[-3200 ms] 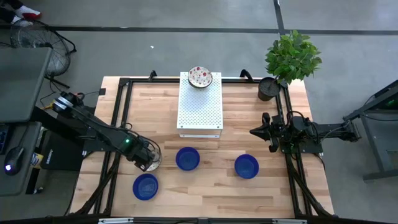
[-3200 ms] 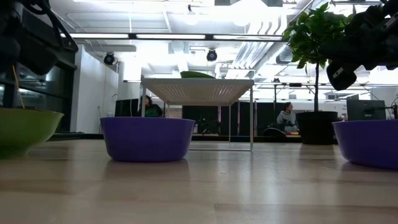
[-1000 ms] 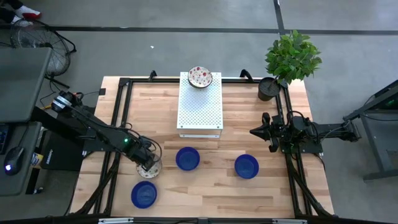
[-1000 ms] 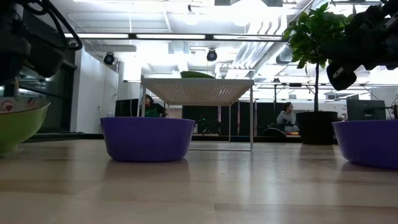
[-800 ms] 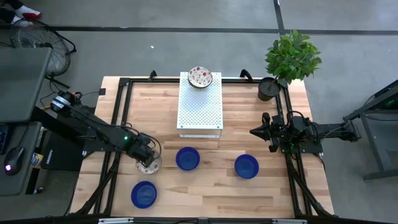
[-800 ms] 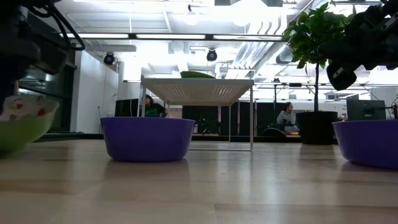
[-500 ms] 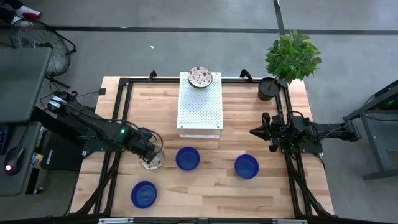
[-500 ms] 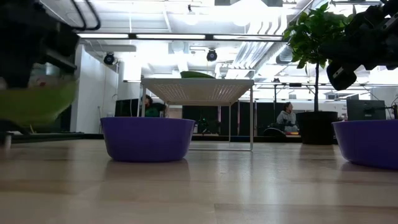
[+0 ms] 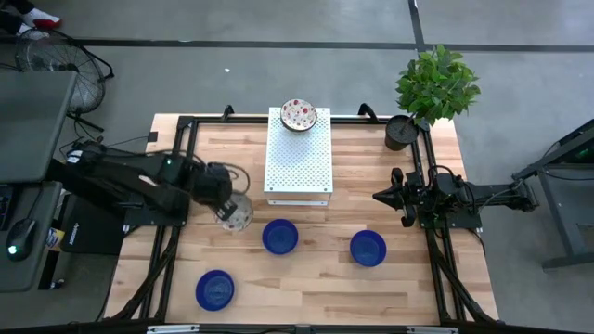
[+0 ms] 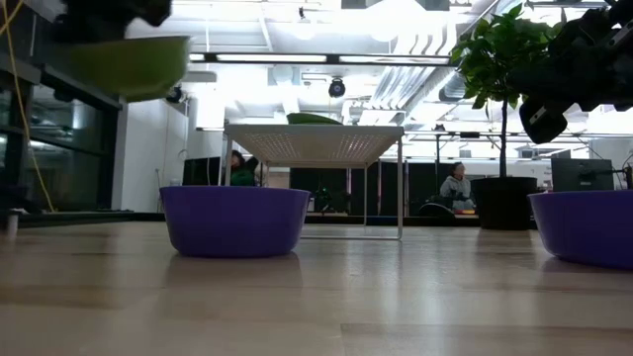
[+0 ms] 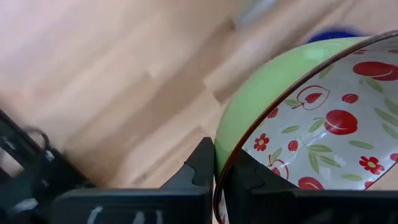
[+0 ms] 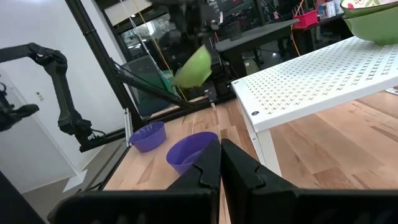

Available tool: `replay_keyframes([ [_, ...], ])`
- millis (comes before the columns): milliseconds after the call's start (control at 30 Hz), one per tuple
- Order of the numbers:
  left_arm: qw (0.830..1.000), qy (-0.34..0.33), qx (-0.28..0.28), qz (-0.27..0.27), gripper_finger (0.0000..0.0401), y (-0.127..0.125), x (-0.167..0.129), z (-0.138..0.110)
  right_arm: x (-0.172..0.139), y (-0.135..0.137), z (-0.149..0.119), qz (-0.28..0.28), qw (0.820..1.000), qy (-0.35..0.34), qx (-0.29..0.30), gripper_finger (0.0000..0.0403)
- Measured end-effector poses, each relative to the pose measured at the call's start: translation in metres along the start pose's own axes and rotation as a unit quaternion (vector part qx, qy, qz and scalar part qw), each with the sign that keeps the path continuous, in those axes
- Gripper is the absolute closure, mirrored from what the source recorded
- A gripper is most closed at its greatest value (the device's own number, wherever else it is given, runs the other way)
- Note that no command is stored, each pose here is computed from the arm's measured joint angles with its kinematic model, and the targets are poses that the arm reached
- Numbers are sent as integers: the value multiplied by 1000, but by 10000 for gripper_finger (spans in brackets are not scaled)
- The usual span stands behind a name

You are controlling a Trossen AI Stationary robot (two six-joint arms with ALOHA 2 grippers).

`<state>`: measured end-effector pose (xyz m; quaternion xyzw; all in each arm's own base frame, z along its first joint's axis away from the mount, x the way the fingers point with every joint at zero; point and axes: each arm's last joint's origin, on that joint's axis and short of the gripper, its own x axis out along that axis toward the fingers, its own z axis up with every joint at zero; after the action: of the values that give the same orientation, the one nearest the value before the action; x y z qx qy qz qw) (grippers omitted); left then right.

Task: Pick & Place Mini bowls
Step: Stack the green bowl on top of the green bowls on the shelf

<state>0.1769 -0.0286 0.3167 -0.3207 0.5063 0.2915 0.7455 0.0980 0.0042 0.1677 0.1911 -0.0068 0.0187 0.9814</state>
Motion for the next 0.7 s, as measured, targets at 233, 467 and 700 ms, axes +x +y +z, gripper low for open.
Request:
replay_keyframes([
  [233, 997, -73, 0, -15, 397, 5, -15, 42, 0, 0, 0, 0, 1000, 0, 0, 402],
  [467, 993, -109, 19, -42, 397, 8, -23, 87, 0, 0, 0, 0, 1000, 0, 0, 402],
  [700, 981, -169, 45, -81, 397, 9, -43, 146, 0, 0, 0, 0, 1000, 0, 0, 402],
])
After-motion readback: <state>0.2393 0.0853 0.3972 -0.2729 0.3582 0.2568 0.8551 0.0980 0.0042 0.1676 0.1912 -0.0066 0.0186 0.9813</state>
